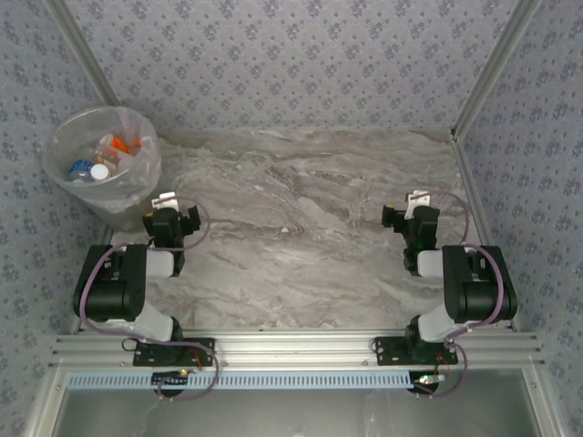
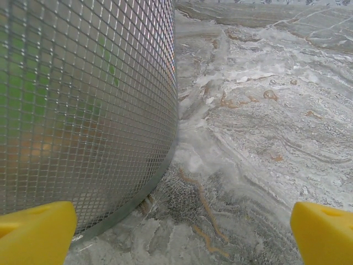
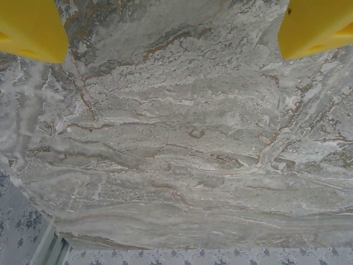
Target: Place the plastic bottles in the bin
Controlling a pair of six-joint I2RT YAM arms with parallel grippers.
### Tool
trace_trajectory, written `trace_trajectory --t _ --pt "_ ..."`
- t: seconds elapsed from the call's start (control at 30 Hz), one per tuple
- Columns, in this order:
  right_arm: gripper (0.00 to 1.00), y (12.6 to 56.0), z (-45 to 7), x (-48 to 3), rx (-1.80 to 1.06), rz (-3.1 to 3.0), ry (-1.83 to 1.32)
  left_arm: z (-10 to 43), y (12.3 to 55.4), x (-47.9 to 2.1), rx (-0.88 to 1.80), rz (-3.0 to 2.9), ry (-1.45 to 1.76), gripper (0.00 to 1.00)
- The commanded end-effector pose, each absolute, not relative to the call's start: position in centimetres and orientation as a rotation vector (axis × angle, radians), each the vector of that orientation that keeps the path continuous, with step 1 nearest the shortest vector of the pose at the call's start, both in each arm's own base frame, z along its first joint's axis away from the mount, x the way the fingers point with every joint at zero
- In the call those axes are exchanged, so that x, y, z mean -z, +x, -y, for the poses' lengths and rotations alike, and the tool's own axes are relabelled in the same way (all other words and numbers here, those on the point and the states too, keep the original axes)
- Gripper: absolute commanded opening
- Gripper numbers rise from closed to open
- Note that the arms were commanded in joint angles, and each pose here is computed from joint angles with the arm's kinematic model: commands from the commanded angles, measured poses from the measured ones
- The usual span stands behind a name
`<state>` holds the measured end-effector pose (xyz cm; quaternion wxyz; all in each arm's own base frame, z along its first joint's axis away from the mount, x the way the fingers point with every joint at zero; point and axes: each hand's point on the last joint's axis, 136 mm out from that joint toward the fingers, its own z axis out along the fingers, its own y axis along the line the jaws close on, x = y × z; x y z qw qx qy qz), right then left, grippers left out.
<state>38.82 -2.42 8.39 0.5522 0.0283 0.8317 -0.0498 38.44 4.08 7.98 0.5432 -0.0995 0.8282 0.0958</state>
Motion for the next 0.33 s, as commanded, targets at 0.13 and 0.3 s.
trace_trajectory --t 0.13,0.3 --pt "1.0 38.86 2.45 -8.14 0.112 -1.983 0.071 -4.0 38.98 -9.26 -0.211 -1.918 -0.24 0.99" --pt "1.0 38.87 2.42 -8.15 0.111 -1.983 0.07 -4.05 38.95 -9.31 -0.213 -1.914 -0.241 1.0"
